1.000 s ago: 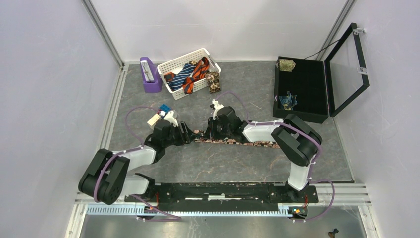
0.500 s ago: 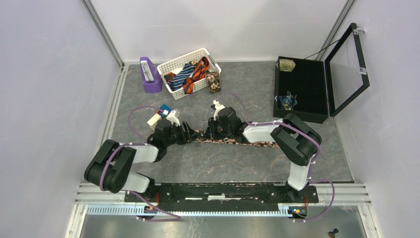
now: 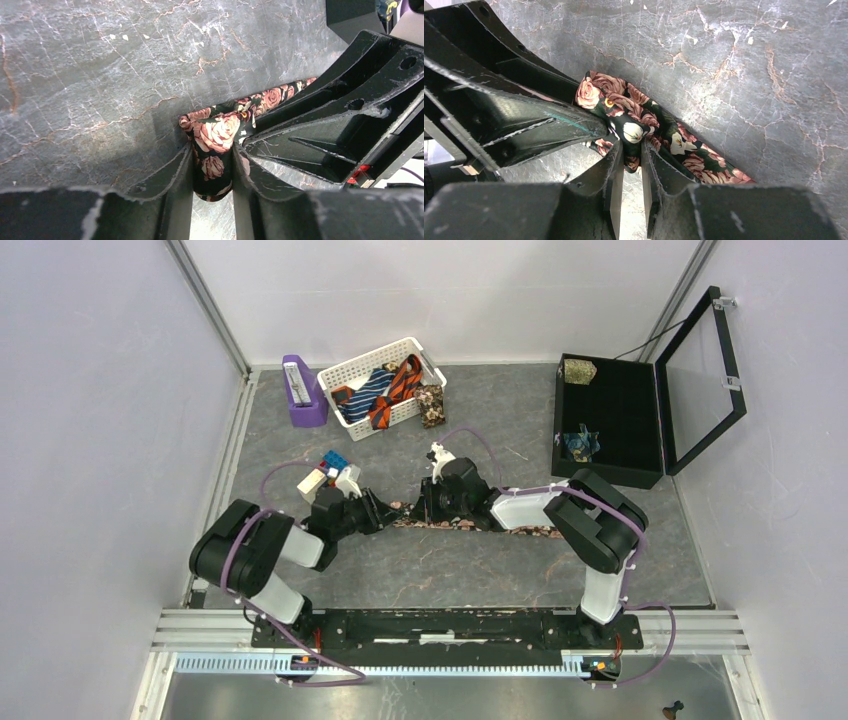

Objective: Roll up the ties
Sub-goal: Roll the tie at the center of the board.

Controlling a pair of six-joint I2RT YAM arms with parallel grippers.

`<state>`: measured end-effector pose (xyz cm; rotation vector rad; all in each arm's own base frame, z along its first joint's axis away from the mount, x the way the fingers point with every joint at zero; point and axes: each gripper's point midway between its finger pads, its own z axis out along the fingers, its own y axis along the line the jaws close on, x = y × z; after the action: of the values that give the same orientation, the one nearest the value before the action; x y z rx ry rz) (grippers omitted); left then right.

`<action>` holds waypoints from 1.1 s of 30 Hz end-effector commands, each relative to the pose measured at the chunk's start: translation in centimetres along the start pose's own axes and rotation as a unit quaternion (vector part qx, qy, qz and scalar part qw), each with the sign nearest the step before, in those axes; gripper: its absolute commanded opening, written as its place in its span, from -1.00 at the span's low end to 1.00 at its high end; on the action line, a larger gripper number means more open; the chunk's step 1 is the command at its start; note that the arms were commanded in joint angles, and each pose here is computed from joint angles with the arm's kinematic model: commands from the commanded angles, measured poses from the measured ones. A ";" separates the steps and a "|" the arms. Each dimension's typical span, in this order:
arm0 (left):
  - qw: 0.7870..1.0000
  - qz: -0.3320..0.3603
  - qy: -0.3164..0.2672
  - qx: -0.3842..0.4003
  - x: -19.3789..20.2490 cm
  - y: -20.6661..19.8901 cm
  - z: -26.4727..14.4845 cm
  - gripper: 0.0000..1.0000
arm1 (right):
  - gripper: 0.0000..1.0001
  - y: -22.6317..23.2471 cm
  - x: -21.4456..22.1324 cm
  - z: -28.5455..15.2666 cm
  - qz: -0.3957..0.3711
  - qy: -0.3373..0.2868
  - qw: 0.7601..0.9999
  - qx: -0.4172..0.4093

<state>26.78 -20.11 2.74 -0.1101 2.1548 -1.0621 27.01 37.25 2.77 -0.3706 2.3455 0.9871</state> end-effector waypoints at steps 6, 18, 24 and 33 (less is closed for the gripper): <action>1.000 -0.015 0.026 0.001 1.2 -0.5 -0.4 -0.73 | -0.33 -1.9 2.2 0.0 -0.005 0.029 0.999 0.029; 0.990 0.063 0.027 -0.127 -0.9 0.8 -2.2 -0.89 | -0.06 0.6 -3.7 -3.8 -0.025 -0.043 0.999 -0.017; 0.984 0.094 0.029 -0.147 -0.8 0.0 -2.0 -0.89 | -0.35 1.8 -4.0 -4.2 -0.009 -0.062 0.997 -0.041; 0.979 0.127 0.036 -0.157 -1.3 -1.6 -2.2 -0.89 | -0.43 2.9 -1.8 -1.5 0.001 -0.035 0.998 -0.056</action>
<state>25.34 -19.71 4.12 -0.0047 2.3375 -0.6652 26.36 36.77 6.30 -0.3783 2.2575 1.0697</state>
